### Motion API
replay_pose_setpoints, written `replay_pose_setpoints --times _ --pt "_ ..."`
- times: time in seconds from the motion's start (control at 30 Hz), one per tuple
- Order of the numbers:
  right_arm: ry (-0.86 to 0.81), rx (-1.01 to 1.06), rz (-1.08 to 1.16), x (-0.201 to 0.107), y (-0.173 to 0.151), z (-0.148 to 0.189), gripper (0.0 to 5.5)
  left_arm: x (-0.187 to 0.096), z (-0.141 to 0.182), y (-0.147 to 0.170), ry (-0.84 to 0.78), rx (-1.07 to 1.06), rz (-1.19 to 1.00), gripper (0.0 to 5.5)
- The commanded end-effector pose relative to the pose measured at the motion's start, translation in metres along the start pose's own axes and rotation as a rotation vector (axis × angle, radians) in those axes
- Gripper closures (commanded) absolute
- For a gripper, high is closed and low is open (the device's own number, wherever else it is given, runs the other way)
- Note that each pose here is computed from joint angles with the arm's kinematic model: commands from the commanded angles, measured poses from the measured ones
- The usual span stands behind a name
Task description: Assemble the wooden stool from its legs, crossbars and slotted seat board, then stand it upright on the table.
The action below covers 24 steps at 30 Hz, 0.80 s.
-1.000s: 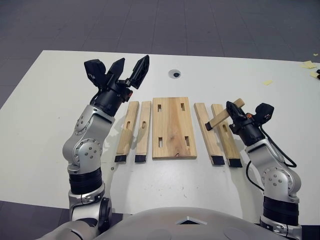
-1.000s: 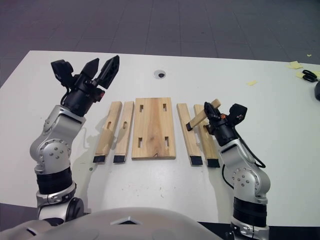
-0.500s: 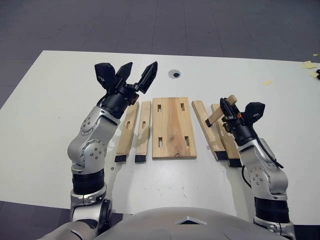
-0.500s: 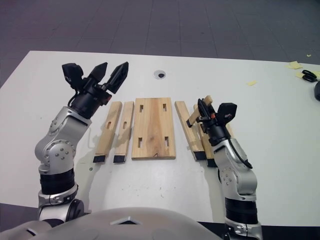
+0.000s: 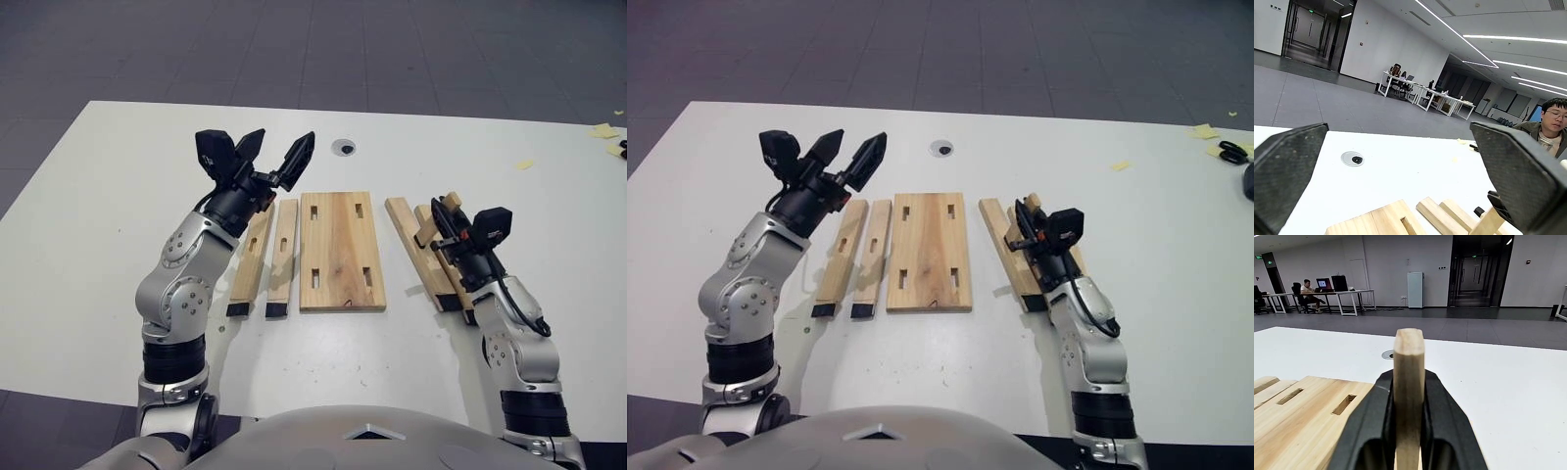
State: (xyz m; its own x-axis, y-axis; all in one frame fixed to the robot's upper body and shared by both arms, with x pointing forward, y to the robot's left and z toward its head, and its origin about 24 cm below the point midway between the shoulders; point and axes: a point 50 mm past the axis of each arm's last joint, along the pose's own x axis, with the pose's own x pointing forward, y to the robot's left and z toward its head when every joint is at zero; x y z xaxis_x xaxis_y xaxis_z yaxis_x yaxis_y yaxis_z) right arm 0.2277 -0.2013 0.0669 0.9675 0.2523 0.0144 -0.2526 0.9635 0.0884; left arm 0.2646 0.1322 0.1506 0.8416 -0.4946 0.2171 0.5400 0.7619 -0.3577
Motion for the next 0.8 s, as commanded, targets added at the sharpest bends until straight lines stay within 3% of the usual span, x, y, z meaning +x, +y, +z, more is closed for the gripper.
replay_pose_setpoints --times 0.03,0.57,0.8 --pt "0.132 0.078 -0.063 -0.007 -0.011 -0.024 4.59 0.000 -0.001 0.001 0.012 0.012 0.003 0.10" --pt "-0.233 0.069 0.037 0.051 -0.004 0.086 2.23 0.001 -0.009 0.001 0.034 0.009 -0.017 0.10" --pt "-0.259 0.081 0.070 0.064 0.002 0.106 1.17 0.002 -0.011 0.000 0.037 0.006 -0.020 0.10"
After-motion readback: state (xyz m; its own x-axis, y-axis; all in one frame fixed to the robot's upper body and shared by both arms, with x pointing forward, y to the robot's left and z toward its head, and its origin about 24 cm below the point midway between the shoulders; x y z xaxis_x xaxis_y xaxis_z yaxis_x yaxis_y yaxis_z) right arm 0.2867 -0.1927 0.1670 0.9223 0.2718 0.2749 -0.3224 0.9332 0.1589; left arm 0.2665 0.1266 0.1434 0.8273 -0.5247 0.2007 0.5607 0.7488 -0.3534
